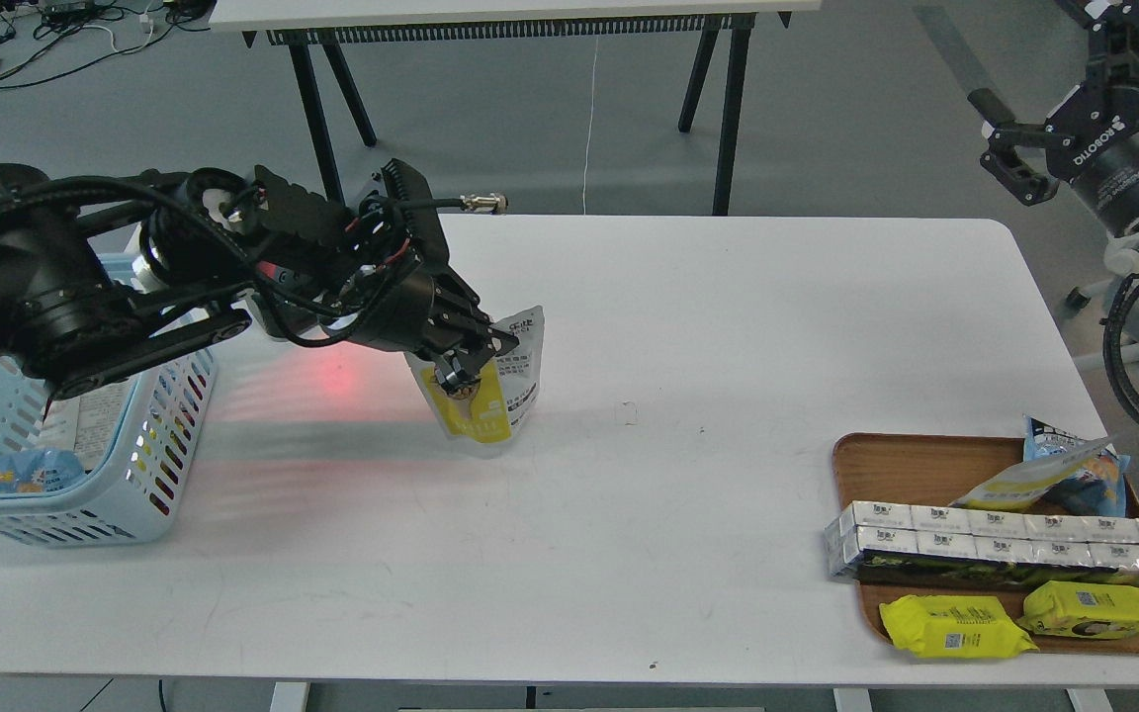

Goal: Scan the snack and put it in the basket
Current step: 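Lift the bag past the red light of the barcode scanner, then move the bag over the blue basket and release it inside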

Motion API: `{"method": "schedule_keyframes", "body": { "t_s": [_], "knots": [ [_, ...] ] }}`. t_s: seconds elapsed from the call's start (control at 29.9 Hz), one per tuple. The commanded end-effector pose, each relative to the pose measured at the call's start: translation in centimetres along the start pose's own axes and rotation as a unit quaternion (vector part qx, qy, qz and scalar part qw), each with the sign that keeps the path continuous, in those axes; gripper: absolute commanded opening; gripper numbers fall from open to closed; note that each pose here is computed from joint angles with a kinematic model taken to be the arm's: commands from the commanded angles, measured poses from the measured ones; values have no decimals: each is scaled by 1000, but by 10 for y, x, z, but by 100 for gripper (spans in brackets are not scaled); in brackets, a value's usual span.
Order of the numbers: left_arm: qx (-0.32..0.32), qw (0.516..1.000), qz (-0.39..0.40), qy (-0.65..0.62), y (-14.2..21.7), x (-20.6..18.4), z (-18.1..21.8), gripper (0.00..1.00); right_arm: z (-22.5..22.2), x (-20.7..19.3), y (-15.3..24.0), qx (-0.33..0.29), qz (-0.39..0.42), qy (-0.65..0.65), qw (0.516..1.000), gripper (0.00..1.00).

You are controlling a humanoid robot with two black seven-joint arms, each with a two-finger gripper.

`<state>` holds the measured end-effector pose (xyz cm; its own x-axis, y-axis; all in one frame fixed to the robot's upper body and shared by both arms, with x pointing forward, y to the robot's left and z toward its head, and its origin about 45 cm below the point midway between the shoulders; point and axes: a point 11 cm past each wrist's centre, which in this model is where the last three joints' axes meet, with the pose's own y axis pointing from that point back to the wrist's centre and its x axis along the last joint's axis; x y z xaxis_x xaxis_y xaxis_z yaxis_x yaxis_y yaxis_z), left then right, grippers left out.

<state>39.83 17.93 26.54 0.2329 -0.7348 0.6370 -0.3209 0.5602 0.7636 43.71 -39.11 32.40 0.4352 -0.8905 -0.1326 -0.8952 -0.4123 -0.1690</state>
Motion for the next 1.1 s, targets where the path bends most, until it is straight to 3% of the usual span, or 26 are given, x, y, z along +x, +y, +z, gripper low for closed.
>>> {"method": "schedule_keyframes", "body": {
  "t_s": [0.0,0.3,0.57,0.87,1.07],
  "knots": [
    [31,999,8,11,23,-4,-18,1,0,-1,-1,2,-1,-2,1000,97],
    [122,992,32,17,86,-8,-63,1,1,-1,-1,3,0,-4,1000,97],
    [163,985,33,34,121,-23,-79,1,1,-4,-4,7,-3,-9,1000,97],
    [279,953,93,73,237,-25,-109,1,4,-8,-6,8,-6,-13,1000,97],
    [317,940,81,100,283,-53,-103,1,8,-12,-9,8,-10,-18,1000,97]
  ]
}}
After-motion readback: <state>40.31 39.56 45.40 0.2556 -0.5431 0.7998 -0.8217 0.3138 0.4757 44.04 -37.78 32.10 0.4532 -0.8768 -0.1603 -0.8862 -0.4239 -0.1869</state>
